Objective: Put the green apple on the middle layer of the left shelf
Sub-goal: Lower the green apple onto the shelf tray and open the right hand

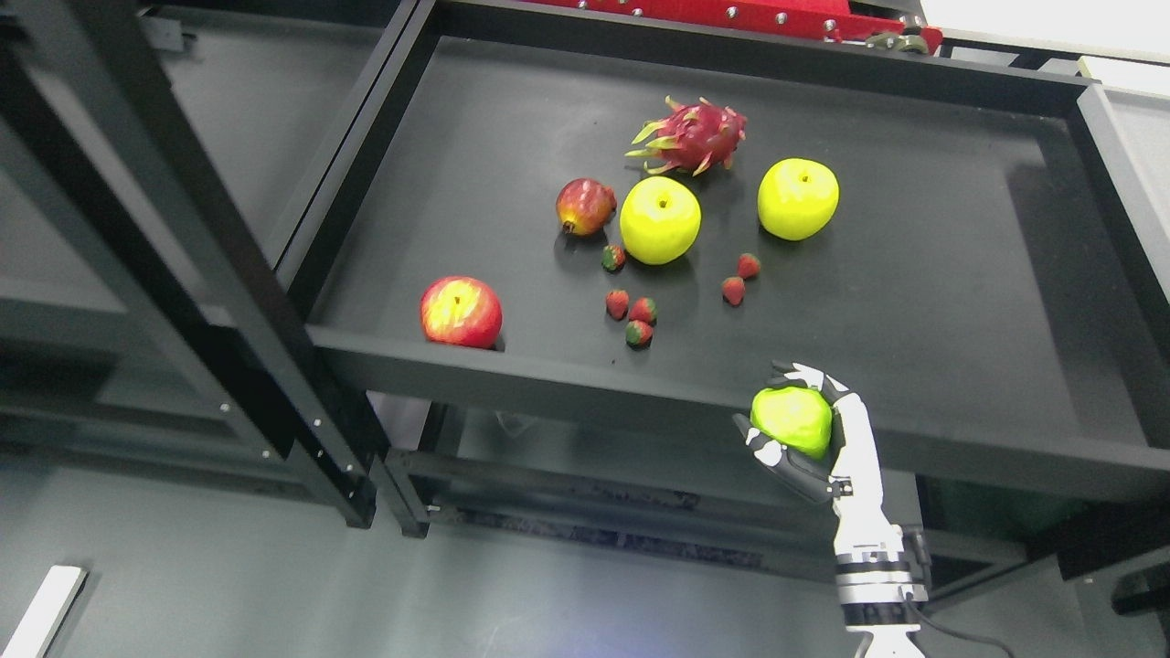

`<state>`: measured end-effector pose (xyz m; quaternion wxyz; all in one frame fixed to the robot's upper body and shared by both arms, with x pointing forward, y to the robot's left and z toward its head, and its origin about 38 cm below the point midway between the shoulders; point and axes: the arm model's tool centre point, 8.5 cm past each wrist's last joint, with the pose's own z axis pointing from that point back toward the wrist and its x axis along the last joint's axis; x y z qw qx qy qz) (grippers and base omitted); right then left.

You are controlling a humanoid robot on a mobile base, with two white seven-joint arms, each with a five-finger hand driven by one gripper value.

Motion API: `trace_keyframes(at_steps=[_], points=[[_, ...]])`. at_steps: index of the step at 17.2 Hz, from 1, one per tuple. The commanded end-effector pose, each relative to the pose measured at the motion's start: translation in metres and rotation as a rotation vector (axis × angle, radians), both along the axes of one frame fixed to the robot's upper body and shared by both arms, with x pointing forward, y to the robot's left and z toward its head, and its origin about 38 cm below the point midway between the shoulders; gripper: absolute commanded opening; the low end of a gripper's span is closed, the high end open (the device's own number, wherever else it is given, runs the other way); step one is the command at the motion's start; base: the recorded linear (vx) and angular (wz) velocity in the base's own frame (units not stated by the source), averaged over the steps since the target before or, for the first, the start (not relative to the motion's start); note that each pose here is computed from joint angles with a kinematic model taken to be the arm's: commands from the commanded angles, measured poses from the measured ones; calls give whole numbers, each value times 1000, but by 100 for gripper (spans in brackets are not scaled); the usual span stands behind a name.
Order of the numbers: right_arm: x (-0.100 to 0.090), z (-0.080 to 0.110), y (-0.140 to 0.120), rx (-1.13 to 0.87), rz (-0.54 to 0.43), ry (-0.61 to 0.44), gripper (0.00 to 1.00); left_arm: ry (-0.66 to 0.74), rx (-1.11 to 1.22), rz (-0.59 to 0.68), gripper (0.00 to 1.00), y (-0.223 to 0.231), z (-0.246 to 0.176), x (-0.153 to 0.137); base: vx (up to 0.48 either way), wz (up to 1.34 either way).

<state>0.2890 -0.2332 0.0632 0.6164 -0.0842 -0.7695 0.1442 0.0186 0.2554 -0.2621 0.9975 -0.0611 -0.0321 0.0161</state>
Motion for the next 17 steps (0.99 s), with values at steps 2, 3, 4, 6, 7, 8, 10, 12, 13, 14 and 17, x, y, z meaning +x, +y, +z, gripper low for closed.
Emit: trace_keyframes(at_steps=[2, 3, 4, 6, 7, 8, 10, 12, 13, 14, 17], points=[[1, 0, -11, -45, -10, 0, 0, 10, 17, 1, 100, 11, 1, -6, 220, -55], [1, 0, -11, -46, -10, 0, 0, 10, 18, 1, 100, 11, 1, -6, 227, -22], [1, 0, -11, -45, -10, 0, 0, 10, 17, 1, 100, 11, 1, -6, 261, 32], [1, -2, -11, -47, -11, 9, 0, 10, 17, 1, 100, 11, 1, -6, 246, 20], [1, -5, -11, -47, -12, 16, 0, 8, 17, 1, 100, 11, 1, -6, 227, 20], [1, -5, -12, -44, -17, 20, 0, 10, 18, 1, 100, 11, 1, -6, 217, 16], [6, -4, -12, -45, -25, 26, 0, 10, 17, 1, 100, 11, 1, -6, 182, 8], [14, 0, -13, -57, -39, 30, 0, 10, 17, 1, 100, 11, 1, -6, 148, 0], [16, 0, -14, -70, -46, 32, 0, 10, 18, 1, 100, 11, 1, -6, 149, 0], [18, 1, -13, -85, -57, 30, 0, 10, 17, 1, 100, 11, 1, -6, 107, -6], [19, -2, -14, -91, -62, 38, 0, 8, 18, 1, 100, 11, 1, -6, 75, 4]])
